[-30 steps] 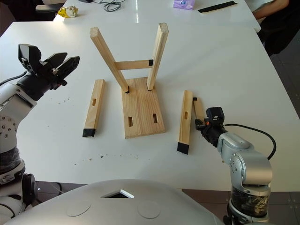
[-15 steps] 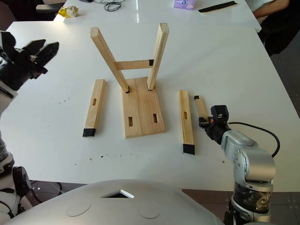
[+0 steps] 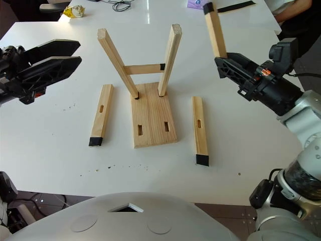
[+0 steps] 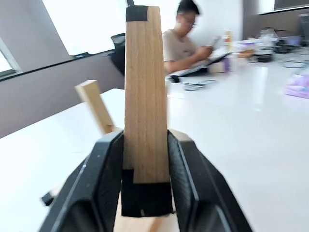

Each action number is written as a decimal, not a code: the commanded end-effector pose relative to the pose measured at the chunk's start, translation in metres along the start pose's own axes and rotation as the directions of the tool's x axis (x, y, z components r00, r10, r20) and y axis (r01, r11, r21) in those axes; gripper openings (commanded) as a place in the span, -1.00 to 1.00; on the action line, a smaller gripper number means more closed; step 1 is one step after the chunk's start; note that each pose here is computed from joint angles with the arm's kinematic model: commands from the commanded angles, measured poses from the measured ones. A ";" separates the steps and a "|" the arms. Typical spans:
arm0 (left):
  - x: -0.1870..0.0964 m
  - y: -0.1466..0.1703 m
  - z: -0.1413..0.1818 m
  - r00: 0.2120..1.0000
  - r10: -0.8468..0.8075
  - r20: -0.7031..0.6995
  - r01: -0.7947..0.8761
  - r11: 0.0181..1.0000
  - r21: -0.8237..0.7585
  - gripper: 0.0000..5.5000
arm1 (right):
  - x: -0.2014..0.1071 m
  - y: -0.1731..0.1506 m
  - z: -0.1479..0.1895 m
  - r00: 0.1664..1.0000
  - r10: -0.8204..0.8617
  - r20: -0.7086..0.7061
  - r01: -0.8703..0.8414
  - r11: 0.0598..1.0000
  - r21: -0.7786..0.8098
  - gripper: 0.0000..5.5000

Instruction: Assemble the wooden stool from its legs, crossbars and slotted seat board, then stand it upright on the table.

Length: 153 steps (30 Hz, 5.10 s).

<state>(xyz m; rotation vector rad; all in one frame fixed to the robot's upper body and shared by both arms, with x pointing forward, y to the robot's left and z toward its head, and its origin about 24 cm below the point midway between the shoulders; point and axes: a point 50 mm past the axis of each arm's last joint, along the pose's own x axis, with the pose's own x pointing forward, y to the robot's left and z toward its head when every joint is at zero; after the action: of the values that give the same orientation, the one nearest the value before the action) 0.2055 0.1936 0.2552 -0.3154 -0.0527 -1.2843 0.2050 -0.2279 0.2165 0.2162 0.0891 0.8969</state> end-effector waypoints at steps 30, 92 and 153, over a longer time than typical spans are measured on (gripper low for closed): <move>0.071 0.002 -0.037 0.953 -0.304 0.000 0.299 0.937 -0.177 -0.07 | 0.059 0.046 0.000 0.818 0.569 -0.077 -0.558 0.820 0.130 -0.53; -0.032 0.042 -0.035 0.897 0.096 -0.432 0.046 0.951 0.307 -0.52 | 0.014 0.032 -0.089 0.890 0.203 -0.409 -0.199 0.979 0.052 -0.06; -0.094 0.118 -0.131 0.865 0.094 -0.492 0.206 0.829 0.520 -0.52 | 0.015 0.033 -0.103 0.877 0.188 -0.442 -0.169 0.982 0.083 -0.06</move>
<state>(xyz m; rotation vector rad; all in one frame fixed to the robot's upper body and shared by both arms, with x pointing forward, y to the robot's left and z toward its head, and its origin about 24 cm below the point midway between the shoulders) 0.2726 0.2703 0.0831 0.5112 -0.0153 -1.3182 0.1732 -0.1831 0.1236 0.0572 0.5274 1.1116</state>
